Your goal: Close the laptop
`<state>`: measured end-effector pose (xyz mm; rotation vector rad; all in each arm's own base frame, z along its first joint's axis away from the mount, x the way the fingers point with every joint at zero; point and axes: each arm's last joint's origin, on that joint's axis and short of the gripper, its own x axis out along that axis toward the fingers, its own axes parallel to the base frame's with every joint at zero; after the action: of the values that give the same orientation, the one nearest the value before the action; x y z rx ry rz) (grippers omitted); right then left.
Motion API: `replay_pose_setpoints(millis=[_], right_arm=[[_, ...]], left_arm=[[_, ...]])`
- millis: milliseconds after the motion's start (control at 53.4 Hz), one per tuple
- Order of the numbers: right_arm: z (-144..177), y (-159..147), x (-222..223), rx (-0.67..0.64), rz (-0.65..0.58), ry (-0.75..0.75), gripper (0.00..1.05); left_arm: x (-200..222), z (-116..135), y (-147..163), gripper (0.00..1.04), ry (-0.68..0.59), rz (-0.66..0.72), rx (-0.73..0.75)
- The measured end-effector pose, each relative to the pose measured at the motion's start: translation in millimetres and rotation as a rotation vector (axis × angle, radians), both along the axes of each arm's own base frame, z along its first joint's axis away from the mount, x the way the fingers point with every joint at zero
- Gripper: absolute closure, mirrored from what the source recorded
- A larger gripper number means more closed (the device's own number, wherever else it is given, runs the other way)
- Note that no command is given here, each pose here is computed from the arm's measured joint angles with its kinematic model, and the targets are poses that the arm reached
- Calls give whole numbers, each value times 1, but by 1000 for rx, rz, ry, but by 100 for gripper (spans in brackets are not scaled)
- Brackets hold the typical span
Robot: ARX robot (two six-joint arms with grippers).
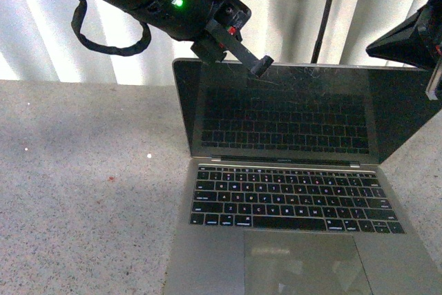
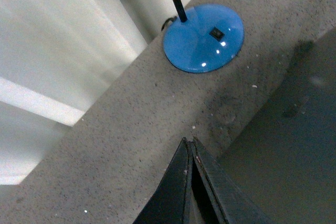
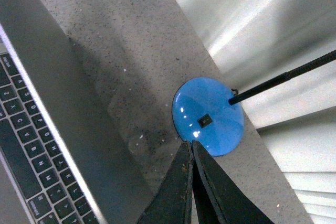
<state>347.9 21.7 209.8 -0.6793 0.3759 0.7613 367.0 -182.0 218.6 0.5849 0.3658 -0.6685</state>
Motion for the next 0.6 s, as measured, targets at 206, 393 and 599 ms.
replay_pose_setpoints(millis=[206,393,599], right_arm=[[-9,-6,-17,-9,17,41,102],[-23,-6,-32,-19,46,95,102],[-32,-8,-38,-37,53,120,102]], left_arm=[[-6,-12,1,101,32,-8,28],[-10,-15,2,101,39,-14,38],[-16,-20,3,101,66,-30,47]])
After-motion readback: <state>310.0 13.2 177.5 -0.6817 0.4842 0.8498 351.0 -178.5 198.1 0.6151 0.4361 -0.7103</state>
